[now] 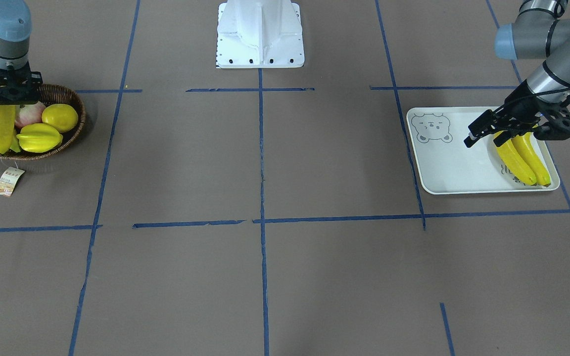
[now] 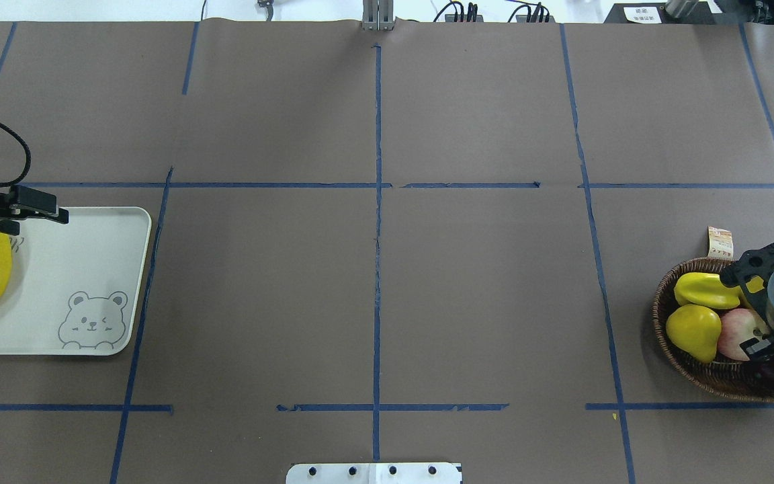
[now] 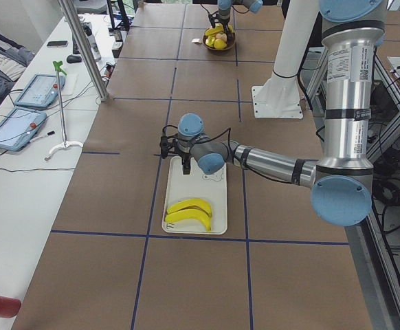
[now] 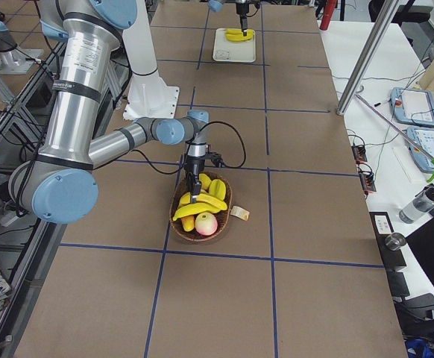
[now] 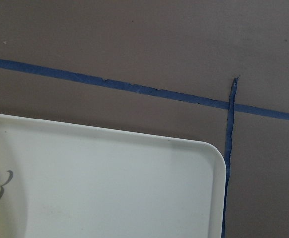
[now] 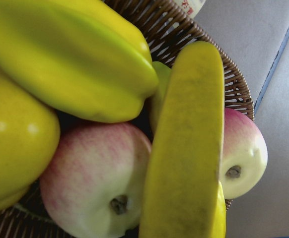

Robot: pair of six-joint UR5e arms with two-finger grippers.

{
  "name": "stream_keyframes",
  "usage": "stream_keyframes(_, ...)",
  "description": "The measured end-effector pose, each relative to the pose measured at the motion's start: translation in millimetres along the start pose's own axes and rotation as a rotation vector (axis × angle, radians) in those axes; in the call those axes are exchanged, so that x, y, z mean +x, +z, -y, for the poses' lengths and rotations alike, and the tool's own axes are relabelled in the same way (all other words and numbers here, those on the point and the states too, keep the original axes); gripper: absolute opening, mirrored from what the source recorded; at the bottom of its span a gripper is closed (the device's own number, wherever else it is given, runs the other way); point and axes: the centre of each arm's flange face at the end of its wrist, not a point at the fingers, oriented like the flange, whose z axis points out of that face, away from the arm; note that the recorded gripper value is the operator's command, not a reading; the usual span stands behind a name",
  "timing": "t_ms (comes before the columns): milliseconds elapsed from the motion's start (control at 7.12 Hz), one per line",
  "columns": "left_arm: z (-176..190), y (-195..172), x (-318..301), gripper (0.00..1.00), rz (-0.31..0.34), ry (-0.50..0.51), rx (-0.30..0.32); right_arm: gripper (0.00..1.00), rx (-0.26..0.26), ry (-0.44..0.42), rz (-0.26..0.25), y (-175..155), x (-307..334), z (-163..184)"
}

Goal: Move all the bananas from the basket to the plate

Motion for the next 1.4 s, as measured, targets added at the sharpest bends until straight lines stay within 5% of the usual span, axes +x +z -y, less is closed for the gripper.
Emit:
stream_keyframes(702,0.2,0.5,1.6,1.00,-0.002,0.002,-0.001,0.17,0.124,0.071,0.092,-76.8,37.7,2.0)
stream_keyframes(1123,2.2,4.5,22.5,1.00,-0.023,0.027,-0.004,0.09,0.184,0.173,0.284,-130.9,38.3,24.7)
stream_keyframes(1404,1.3,13.1,60.5,1.00,-0.063,0.059,-0.017,0.04,0.211,0.334,0.430,-167.9,8.9,70.1)
